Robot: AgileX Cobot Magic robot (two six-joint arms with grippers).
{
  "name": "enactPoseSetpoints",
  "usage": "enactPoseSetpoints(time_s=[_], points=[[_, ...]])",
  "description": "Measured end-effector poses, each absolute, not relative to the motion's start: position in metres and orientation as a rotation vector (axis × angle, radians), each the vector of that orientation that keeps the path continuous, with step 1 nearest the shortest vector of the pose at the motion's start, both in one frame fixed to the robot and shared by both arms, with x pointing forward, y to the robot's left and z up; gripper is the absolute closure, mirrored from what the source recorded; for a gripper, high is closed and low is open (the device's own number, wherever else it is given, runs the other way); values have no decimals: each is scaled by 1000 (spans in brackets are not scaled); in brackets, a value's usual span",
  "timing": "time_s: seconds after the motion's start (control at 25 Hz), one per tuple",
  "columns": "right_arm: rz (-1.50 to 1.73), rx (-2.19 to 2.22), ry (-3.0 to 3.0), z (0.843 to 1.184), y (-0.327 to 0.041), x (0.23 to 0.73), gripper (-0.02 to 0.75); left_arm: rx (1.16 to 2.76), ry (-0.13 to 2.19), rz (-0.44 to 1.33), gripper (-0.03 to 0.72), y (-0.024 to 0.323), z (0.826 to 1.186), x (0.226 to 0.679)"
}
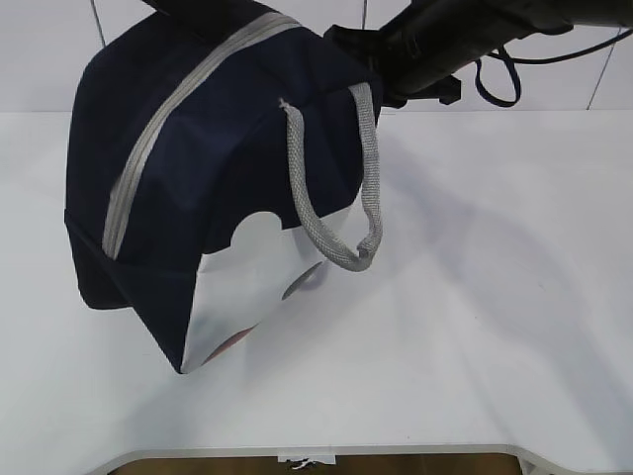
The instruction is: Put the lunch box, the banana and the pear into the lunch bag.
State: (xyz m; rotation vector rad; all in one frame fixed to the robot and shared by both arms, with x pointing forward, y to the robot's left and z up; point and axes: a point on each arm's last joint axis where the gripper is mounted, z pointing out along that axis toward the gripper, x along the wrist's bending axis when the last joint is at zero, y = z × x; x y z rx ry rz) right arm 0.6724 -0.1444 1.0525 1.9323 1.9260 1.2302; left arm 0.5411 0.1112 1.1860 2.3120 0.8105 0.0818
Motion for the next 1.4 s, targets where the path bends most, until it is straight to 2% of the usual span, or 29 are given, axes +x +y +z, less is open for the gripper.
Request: enactPoseSetpoints(time_s=[0.48,0.96,1.08,1.2,1.28,1.4], points=[[1202,1912,1953,1051,-145,672,737,2366,859,0,676,99,1150,566],[1155,1856,1988,1049,-147,672,726,2380,883,-49,677,92,1130,578],[1150,1838,1996,1049,-147,672,671,2380,883,-49,677,92,1130,578],[1153,1823,1991,1050,-148,673,472,2380,883,-49,676,92,1130,578],[1156,1821,1988,1050,-148,673,375,2380,884,-50,677,92,1130,578],[1152,1815,1994,1050,-148,673,319,2383,887,-55,677,91,1128,579]])
